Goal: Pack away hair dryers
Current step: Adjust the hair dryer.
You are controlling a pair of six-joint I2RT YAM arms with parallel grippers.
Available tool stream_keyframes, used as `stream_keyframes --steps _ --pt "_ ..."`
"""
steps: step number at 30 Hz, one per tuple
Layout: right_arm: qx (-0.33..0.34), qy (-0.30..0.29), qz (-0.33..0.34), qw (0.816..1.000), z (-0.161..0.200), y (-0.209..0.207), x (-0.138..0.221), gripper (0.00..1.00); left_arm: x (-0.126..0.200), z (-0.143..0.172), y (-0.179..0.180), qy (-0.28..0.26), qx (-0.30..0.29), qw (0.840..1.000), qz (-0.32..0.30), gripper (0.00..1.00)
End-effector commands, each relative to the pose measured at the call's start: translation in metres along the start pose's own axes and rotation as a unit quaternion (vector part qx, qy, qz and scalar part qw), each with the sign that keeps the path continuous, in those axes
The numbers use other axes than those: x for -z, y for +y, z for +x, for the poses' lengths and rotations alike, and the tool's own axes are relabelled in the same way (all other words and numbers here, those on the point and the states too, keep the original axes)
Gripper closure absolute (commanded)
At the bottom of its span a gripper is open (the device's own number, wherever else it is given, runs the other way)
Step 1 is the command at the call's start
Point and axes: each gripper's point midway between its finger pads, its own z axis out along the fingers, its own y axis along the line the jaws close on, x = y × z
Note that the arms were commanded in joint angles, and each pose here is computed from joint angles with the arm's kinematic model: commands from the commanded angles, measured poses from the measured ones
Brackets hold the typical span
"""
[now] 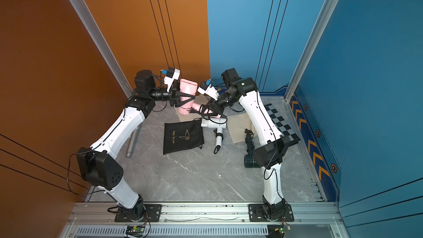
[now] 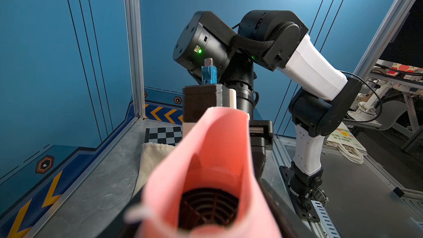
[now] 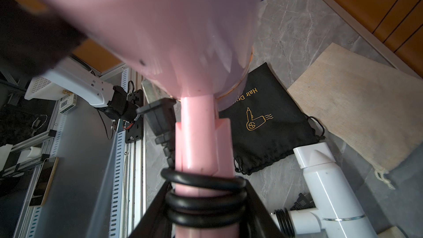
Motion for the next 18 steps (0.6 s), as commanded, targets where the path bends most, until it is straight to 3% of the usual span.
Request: stream_keyframes --steps 1,2,5,7,18 --pt "0.016 -0.019 -0.025 0.999 -0.006 -0.004 -0.008 0.83 0.005 -0.019 -0.014 -0.009 -0.015 1.0 0.003 0.56" --pt "0.017 -0.02 -0.025 0.999 -0.007 -0.004 -0.008 0.83 0.005 -0.019 -0.014 -0.009 -0.014 1.0 0.002 0.52" --pt "0.023 -0.029 -0.025 0.999 -0.011 -0.002 -0.004 0.84 0.006 -0.017 -0.014 -0.008 -0.013 1.0 0.003 0.26" --pt "0.026 -0.037 -0.025 0.999 -0.015 -0.001 0.0 0.84 0.007 -0.016 -0.013 -0.007 -0.012 1.0 0.003 0.17" --pt "0.041 -0.072 -0.031 0.996 -0.03 0.009 0.019 0.85 0.017 -0.012 -0.01 -0.006 0.0 1.0 0.009 0.07"
